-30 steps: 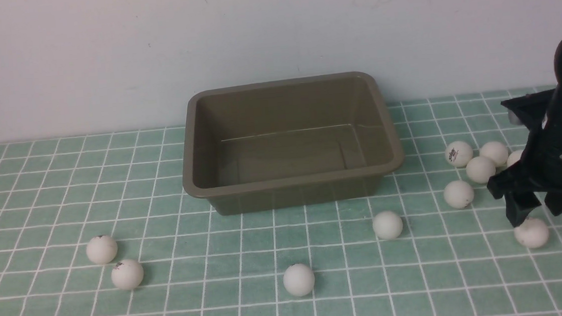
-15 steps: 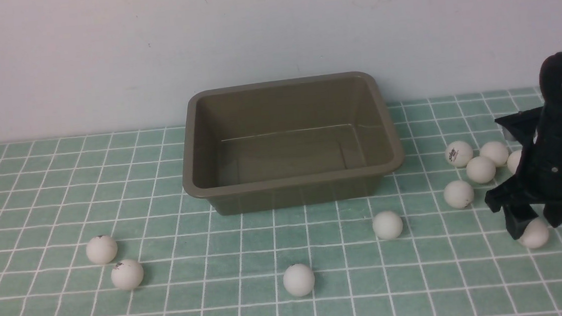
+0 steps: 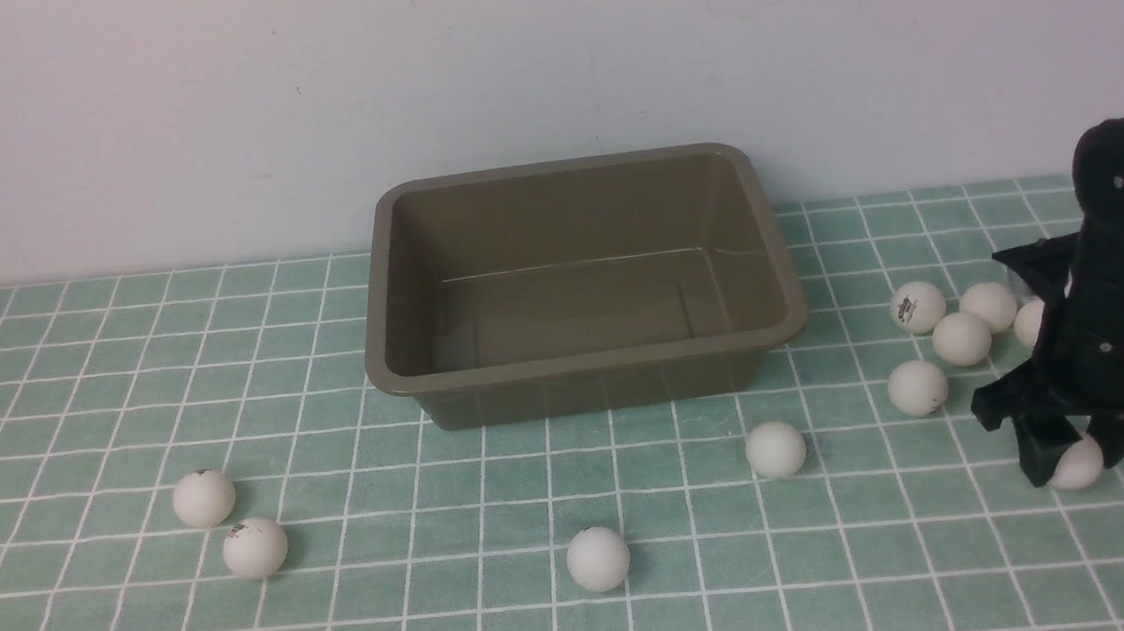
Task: Put the table tennis balls in the box on the green coffee tablecloth.
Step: 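Reach for and grasp a ping pong ball on the table, then release the ping pong ball into the bin and lift the gripper away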
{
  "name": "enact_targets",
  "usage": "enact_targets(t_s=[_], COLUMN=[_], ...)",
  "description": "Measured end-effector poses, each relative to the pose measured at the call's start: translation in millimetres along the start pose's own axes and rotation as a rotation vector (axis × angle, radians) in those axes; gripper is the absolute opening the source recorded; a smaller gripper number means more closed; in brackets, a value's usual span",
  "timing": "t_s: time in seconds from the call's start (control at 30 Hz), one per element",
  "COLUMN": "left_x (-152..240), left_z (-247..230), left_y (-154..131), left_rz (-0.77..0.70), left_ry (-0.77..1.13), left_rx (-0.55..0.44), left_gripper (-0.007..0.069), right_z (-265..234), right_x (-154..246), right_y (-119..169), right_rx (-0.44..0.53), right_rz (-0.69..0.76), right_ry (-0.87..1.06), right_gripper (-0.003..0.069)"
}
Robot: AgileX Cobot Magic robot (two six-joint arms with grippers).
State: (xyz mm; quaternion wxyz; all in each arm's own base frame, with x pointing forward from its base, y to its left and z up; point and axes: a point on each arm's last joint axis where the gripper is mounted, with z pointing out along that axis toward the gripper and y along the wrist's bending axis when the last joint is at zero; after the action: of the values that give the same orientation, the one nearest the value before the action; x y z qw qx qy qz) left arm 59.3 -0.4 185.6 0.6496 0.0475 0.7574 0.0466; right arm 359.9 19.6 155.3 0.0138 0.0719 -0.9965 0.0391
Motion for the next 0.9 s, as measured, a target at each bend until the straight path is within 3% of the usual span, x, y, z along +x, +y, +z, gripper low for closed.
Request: enact_targets(t_s=[0.3, 0.57, 0.7, 0.9], left_x=[0.0, -0.1, -0.1, -0.1], left_z=[0.0, 0.0, 0.0, 0.0], left_y=[0.0, 0.0, 0.0, 0.0], left_rz=[0.0, 0.0, 0.0, 0.0], left_ry=[0.0, -0.001, -0.001, -0.001], left_rx=[0.0, 0.0, 0.0, 0.0], left_gripper=[-0.0004, -0.0004, -0.0004, -0.0004], right_z=[-35.3, -97.8, -138.4, -139.4], right_x=[-18.6, -47.6, -59.6, -78.7], right_y=[-1.9, 11.1, 47.9, 101.3], right_rx=[-0.022, -0.204, -0.381, -0.445], right_rz=[0.02, 0.009, -0.128, -0.254], right_ry=[-0.04, -0.267, -0.417, -0.517], right_gripper=[0.0367, 0.0367, 0.0367, 0.0367])
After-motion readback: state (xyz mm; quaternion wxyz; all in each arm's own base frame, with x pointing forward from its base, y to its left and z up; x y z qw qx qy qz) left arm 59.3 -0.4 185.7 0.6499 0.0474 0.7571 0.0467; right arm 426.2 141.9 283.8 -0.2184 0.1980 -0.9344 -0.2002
